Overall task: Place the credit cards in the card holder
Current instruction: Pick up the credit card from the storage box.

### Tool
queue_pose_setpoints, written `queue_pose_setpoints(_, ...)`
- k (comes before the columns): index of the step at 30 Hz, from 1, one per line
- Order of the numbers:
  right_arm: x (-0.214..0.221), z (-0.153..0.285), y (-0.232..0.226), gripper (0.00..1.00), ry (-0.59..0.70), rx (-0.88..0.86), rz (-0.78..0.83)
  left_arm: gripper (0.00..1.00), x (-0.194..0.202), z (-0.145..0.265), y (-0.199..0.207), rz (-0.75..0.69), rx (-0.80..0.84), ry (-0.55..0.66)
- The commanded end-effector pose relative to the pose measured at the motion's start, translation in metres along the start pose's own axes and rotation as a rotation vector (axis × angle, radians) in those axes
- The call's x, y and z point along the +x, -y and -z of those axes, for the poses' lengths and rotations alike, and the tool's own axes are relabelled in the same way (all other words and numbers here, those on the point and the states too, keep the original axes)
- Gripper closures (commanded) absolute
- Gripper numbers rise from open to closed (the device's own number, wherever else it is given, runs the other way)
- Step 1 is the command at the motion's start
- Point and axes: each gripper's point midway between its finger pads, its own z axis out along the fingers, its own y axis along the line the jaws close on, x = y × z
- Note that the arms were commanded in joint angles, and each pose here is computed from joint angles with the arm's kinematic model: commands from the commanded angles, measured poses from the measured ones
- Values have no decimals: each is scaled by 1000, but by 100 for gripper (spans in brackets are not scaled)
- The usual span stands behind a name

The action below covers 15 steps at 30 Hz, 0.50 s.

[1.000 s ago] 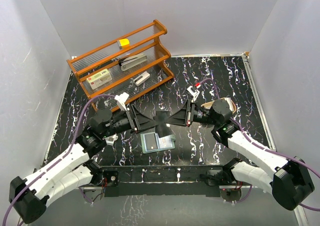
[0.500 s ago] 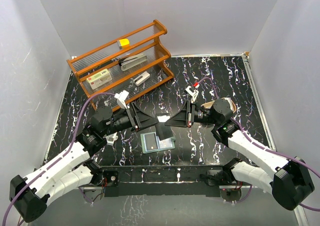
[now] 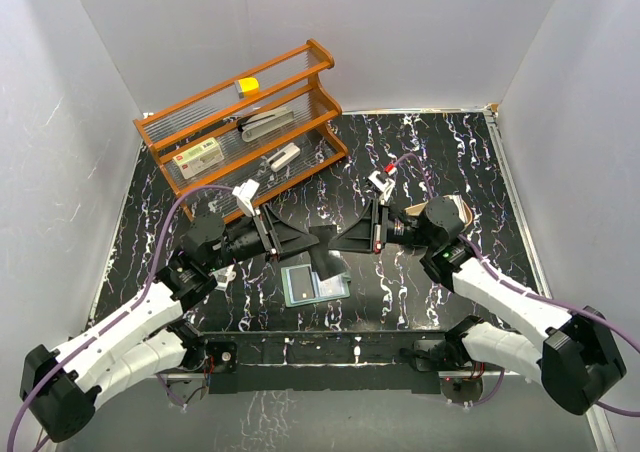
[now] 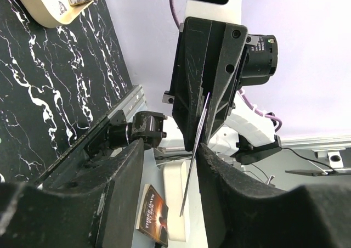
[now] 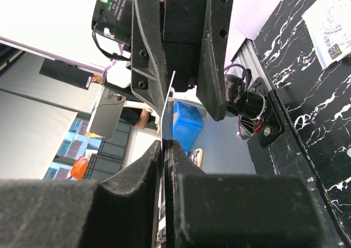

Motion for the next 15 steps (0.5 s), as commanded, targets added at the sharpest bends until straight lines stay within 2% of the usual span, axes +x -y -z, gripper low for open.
queue_pose_setpoints(1, -18, -3, -23, 96, 82, -83, 63, 61, 7, -1, -2, 25, 28, -35)
queue_pose_setpoints(12, -26, -14, -18, 95, 103, -100, 29, 68, 8, -3, -7, 50, 60, -25)
queue_pose_setpoints(14, -22, -16, -14, 95, 87, -94, 18, 73, 8, -3, -6, 48, 61, -22)
queue_pose_setpoints(15, -19, -16, -12, 94, 71, -89, 13, 79, 8, -3, -7, 44, 58, -22)
